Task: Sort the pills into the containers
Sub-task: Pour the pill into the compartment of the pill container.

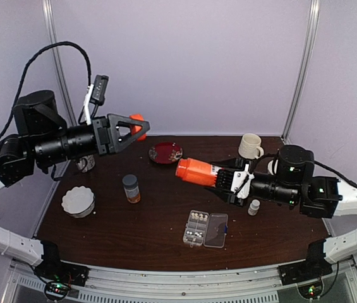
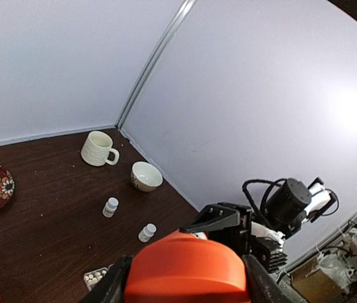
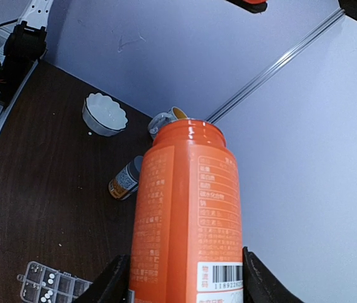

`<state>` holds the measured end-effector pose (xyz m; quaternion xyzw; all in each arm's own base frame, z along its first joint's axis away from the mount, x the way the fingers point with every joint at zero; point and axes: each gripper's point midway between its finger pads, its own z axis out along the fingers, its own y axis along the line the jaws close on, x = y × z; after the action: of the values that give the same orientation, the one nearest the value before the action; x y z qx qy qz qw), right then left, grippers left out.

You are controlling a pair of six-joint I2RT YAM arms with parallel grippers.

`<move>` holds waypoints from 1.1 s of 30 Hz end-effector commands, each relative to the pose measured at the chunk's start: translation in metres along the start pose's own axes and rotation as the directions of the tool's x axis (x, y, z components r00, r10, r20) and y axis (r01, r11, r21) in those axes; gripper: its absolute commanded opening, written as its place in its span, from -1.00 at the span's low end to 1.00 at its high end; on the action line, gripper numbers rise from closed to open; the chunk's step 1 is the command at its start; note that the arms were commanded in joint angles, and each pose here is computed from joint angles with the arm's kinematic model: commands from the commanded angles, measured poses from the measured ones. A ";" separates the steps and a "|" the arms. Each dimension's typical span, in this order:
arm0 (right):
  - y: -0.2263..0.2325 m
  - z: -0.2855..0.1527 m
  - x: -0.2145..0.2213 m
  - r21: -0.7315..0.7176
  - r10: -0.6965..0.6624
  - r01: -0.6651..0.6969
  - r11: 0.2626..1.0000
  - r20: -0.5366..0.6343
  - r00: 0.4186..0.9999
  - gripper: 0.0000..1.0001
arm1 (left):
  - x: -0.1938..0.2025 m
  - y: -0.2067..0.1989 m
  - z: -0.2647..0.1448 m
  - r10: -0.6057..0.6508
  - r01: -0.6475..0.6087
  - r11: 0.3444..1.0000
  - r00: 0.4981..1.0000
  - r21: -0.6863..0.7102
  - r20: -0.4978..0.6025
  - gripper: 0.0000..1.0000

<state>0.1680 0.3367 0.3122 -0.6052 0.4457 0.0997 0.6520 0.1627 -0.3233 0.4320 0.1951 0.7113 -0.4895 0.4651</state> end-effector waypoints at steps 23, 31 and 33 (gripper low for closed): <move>0.084 -0.045 0.107 0.069 0.728 -0.733 0.676 -0.216 0.651 -1.00 | 0.027 0.061 -0.006 0.145 -0.140 0.960 0.989 -0.242 0.004 -0.67; 0.110 -0.049 0.144 0.150 0.786 -0.791 0.594 -0.321 0.529 -1.00 | 0.045 0.067 0.007 0.170 -0.176 0.956 0.984 -0.233 -0.047 -0.68; 0.115 -0.047 0.149 0.158 0.788 -0.797 0.582 -0.351 0.506 -1.00 | 0.050 0.069 0.010 0.169 -0.178 0.955 0.984 -0.237 -0.058 -0.68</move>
<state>0.1508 0.2664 0.1461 -0.3840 0.7575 0.2760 0.4501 0.1929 -0.3016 0.3577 0.1949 0.7607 -0.3518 0.5094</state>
